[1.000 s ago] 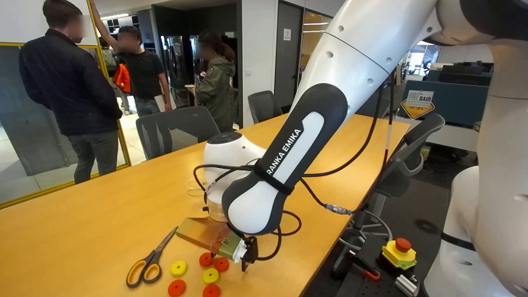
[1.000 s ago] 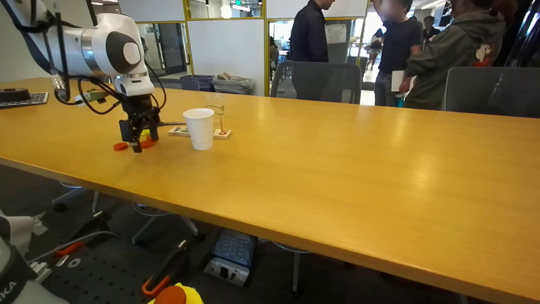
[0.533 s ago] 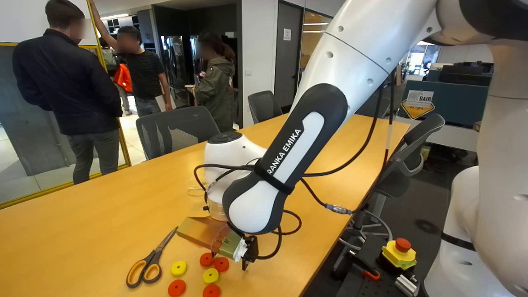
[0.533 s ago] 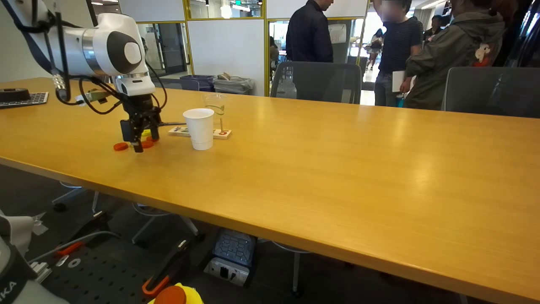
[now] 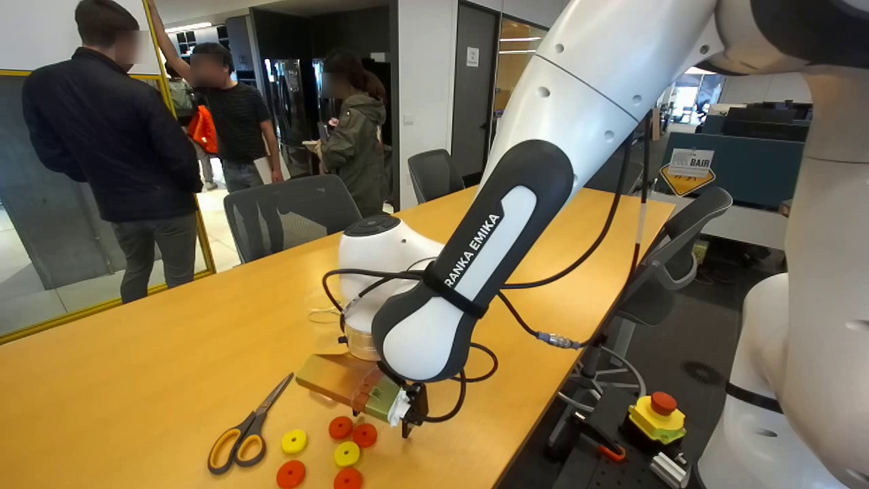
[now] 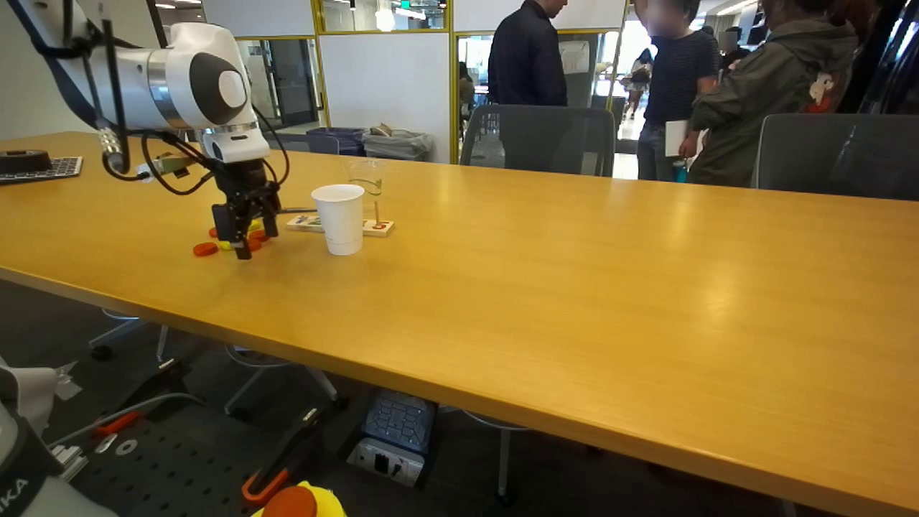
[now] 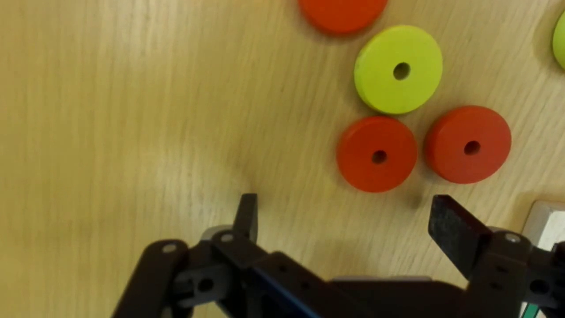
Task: Pick up the orange and yellow objects from the table and put them in the two cups
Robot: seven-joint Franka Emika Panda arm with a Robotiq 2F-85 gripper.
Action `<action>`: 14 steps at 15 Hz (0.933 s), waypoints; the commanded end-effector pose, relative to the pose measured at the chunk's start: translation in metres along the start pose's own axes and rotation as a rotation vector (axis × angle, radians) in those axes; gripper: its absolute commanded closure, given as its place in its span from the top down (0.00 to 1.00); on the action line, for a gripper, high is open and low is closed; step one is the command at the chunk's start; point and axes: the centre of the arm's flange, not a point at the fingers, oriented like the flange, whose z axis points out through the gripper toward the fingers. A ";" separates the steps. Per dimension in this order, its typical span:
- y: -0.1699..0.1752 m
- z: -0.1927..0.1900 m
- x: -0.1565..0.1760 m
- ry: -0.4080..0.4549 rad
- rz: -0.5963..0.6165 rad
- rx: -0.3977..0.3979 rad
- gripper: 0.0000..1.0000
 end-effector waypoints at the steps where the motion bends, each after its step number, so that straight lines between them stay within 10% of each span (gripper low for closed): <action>1: -0.002 -0.001 -0.005 0.022 -0.003 -0.011 1.00; 14: 0.000 0.004 -0.024 -0.069 -0.117 -0.049 1.00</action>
